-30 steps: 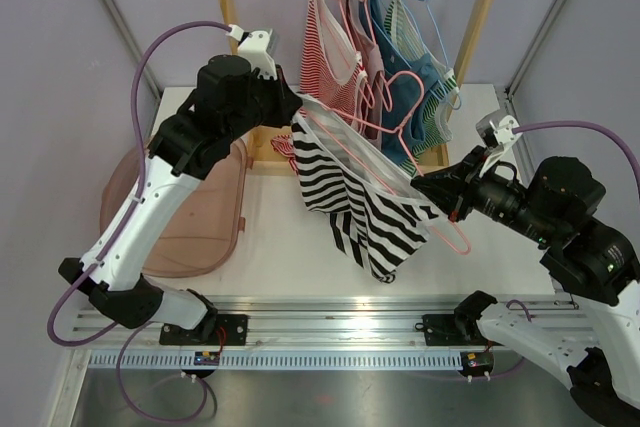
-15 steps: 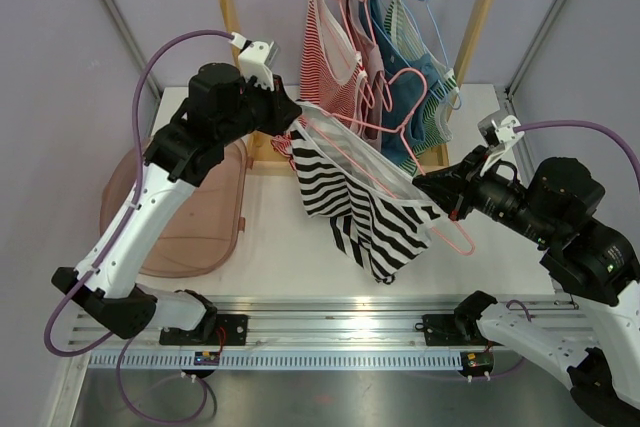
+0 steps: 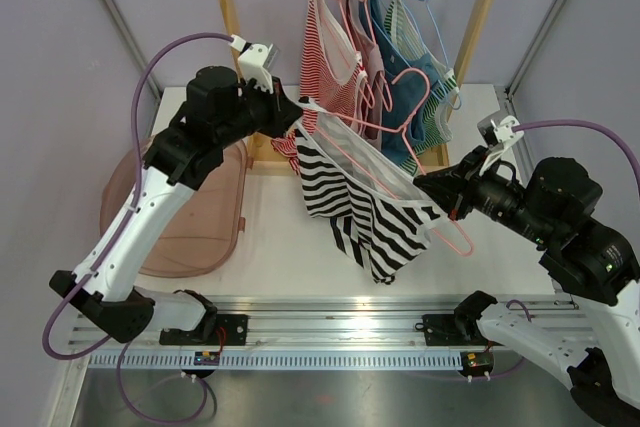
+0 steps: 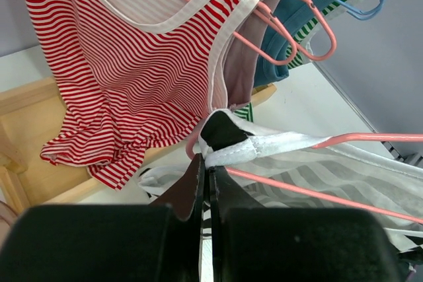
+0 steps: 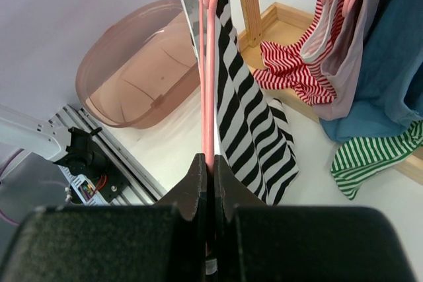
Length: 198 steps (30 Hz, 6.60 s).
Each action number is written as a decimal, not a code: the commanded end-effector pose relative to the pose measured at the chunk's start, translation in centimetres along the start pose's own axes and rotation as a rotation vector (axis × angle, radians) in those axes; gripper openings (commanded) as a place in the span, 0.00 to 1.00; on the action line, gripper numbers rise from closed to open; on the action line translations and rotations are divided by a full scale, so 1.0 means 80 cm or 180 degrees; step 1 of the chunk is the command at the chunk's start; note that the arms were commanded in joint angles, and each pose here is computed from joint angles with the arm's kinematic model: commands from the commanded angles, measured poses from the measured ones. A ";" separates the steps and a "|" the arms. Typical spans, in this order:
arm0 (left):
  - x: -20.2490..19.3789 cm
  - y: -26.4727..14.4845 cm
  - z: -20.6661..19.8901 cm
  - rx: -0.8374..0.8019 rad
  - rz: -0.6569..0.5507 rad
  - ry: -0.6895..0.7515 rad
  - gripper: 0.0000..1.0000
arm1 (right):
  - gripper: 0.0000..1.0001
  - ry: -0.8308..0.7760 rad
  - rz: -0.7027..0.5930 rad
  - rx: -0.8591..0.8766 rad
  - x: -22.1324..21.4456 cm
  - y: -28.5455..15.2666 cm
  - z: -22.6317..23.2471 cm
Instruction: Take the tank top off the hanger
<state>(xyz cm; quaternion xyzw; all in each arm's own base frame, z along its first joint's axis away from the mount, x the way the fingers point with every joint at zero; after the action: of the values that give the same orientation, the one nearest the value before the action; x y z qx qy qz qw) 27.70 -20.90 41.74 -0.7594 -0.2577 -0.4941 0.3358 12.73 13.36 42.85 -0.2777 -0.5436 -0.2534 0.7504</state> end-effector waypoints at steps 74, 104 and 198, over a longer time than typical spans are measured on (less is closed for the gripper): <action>-0.184 -0.150 0.041 0.1071 0.0505 0.0071 0.99 | 0.00 -0.0755 -0.0437 -0.1767 0.121 0.288 -0.008; -0.231 -0.123 0.045 0.0922 0.0712 0.0087 0.99 | 0.00 -0.0925 -0.0597 -0.1499 0.133 0.429 -0.080; -0.095 -0.143 0.236 0.3411 0.0279 -0.0945 0.03 | 0.99 0.0054 -0.0330 -0.0275 -0.033 0.035 -0.011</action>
<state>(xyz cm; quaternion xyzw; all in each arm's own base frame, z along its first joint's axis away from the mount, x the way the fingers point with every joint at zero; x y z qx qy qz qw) 26.25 -0.27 33.75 -0.5337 -0.5002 -0.1807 0.6575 13.41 14.63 38.96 -0.2818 -0.5481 -0.2830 0.7349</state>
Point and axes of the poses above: each gripper's point midway between its finger pads, its own y axis out along the fingers, its own z axis along the line the jaws close on, x = y × z, the point moved 5 cm from there along -y, back along the fingers, and after that the axes turned 1 degree about -y, right-handed, at the moved point
